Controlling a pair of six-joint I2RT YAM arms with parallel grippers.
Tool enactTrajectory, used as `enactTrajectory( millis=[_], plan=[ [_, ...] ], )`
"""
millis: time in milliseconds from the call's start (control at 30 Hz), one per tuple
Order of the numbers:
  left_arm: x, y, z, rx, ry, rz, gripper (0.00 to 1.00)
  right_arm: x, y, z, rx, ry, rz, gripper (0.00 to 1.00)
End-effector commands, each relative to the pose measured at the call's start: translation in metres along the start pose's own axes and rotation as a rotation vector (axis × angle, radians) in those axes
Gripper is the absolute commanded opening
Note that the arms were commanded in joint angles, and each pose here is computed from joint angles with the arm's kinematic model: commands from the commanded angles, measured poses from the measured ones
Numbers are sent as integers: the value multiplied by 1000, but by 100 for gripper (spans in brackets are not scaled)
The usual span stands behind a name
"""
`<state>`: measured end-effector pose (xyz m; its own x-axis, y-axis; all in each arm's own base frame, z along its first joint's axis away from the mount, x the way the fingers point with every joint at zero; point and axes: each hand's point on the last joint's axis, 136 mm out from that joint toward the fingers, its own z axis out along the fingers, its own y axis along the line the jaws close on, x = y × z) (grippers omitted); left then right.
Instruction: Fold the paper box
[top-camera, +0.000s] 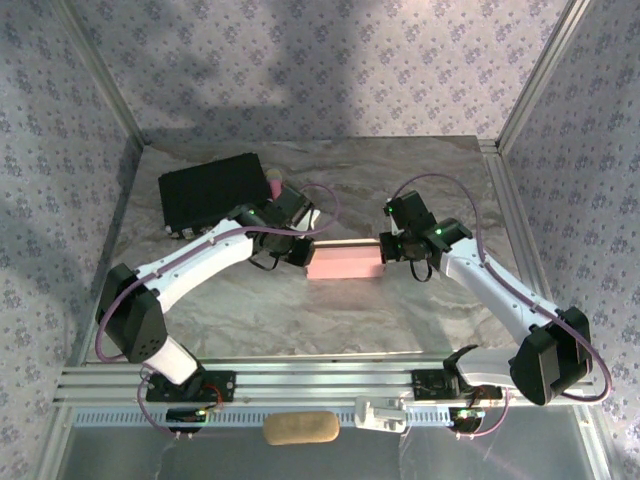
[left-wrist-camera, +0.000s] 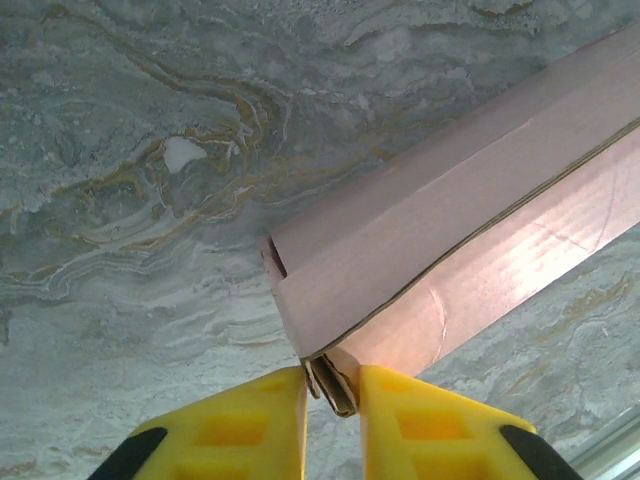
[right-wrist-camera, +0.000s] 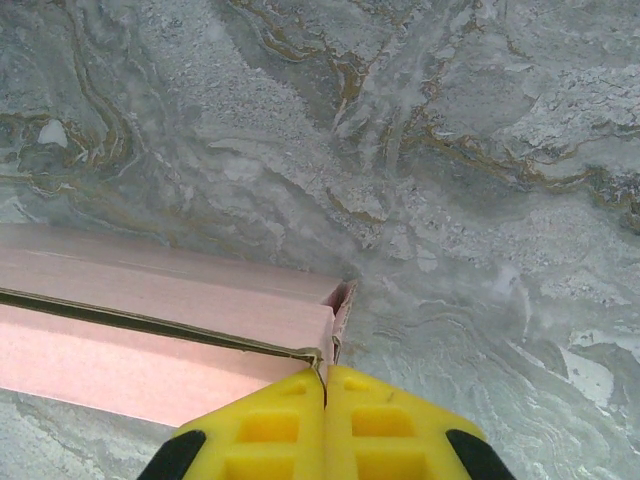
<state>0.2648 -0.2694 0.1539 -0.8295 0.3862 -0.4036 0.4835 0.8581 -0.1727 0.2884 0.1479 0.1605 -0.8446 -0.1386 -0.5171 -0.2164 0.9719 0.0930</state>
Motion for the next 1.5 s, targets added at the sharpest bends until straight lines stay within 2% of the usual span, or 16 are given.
enactTrajectory(
  millis=[0,100,267,300,367,400,500,633,933,1067,1233,1467],
  plan=[
    [0,5,4,-29,8,-21,13,-2,0,-3,10,4,7,0],
    [2,6,6,-31,2,-35,0,0,0,-2,14,5,8,0],
    [0,-2,-2,-10,-37,-47,0,2,-2,-1,25,2,14,0],
    [0,-3,-4,-7,-37,-52,5,3,-2,-1,27,2,15,0],
    [2,-3,-8,-8,-37,-66,31,3,-3,-1,31,0,19,0],
    [2,-2,-12,-8,-42,-72,36,3,-2,0,31,0,19,0],
    [0,-1,-30,0,-79,-94,47,3,-3,-1,35,-4,20,0],
    [-6,0,-48,15,-86,-71,50,4,-3,-2,36,-2,19,0],
    [-16,3,-33,-24,22,14,40,3,-2,-2,31,-1,21,0],
    [-18,3,-25,-35,59,24,32,3,-3,-3,33,-1,20,0],
    [-15,6,-20,-64,68,27,30,3,-2,-2,31,-2,20,0],
    [-14,7,-13,-72,79,27,21,3,-2,-2,28,-3,22,0]
  ],
)
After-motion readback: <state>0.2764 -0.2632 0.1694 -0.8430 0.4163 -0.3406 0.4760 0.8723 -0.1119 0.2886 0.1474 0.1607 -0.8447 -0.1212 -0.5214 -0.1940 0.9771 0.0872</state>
